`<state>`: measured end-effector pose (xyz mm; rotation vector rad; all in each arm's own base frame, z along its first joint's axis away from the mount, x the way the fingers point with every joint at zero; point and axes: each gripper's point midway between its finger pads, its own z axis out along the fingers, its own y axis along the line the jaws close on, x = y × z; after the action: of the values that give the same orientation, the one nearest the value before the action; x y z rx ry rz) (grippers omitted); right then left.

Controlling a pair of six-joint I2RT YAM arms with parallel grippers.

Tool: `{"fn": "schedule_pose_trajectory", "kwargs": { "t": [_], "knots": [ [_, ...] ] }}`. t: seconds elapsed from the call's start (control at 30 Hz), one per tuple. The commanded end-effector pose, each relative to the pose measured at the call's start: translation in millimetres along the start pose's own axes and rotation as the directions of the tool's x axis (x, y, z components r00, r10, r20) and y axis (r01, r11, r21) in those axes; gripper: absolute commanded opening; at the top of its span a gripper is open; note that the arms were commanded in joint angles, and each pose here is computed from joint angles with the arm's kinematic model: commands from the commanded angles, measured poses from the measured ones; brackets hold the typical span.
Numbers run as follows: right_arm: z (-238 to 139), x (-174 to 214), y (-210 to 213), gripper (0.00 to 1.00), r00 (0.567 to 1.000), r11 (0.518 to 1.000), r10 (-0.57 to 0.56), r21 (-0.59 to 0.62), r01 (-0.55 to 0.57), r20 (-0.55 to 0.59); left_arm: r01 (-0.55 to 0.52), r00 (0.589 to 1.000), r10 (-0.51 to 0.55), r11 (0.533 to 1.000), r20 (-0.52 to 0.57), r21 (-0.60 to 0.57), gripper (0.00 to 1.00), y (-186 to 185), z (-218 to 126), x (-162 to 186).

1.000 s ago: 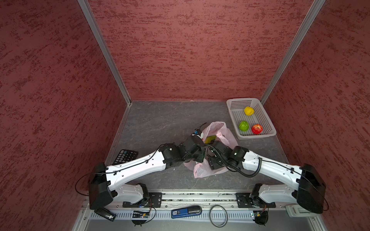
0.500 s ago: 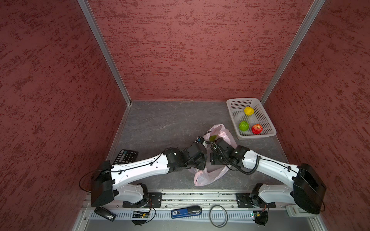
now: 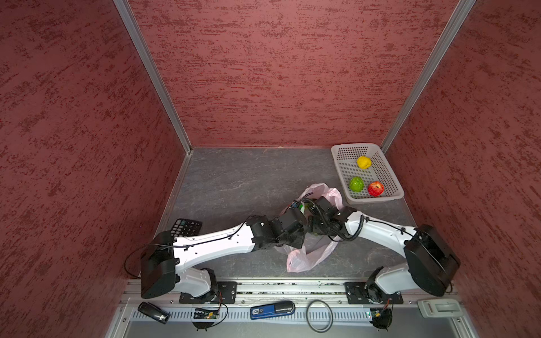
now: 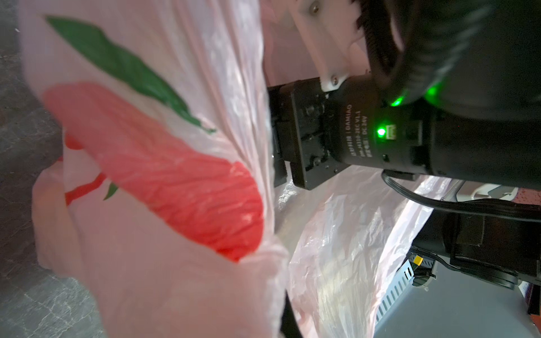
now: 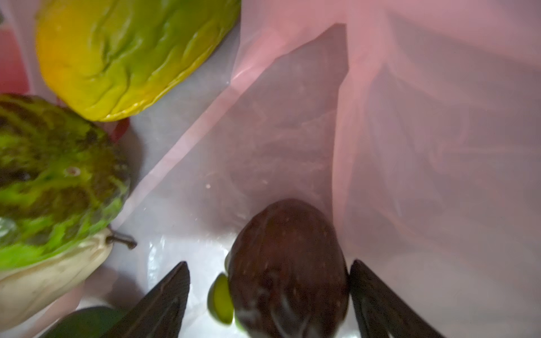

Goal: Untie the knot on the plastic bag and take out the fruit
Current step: 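Lower the right gripper and close it on the dark purple mangosteen, then lift the mangosteen with the right gripper over the white basket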

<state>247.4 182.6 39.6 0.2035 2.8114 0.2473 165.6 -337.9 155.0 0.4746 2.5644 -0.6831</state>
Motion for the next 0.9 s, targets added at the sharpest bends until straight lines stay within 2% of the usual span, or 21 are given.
{"fn": "schedule_pose_trajectory", "kwargs": {
  "t": [0.0,0.1,0.3,0.37,0.67,0.87],
  "knots": [
    [11.6,-6.8,-0.7,0.86,1.0,1.0,0.024,-0.001,-0.024,0.019,-0.016,0.999,0.015,0.999,0.031,0.031,0.0,-10.6,-4.8,-9.9],
    [18.9,-6.3,0.2,0.8,1.0,1.0,0.023,0.003,-0.023,0.011,-0.016,0.999,0.015,0.999,0.031,0.031,0.0,-10.1,-5.1,-10.0],
    [12.7,-8.8,5.5,0.57,1.0,1.0,0.013,-0.024,-0.012,0.017,-0.009,0.999,0.008,1.0,0.036,0.024,0.0,-6.4,-5.8,-10.4],
    [4.8,-11.4,9.1,0.52,1.0,0.999,0.003,-0.043,-0.001,0.026,-0.006,0.999,0.005,1.0,0.039,0.024,0.0,-5.3,-6.1,-10.7],
    [-52.1,-14.5,38.1,0.48,0.997,0.982,-0.071,-0.172,0.075,0.031,0.012,0.998,-0.013,1.0,0.058,0.018,0.0,1.1,-6.4,-18.8],
    [-93.4,-12.0,58.7,0.48,0.996,0.96,-0.081,-0.267,0.088,0.037,0.015,0.997,-0.016,1.0,0.069,0.016,0.0,3.4,-8.2,-22.5]
  ]
}}
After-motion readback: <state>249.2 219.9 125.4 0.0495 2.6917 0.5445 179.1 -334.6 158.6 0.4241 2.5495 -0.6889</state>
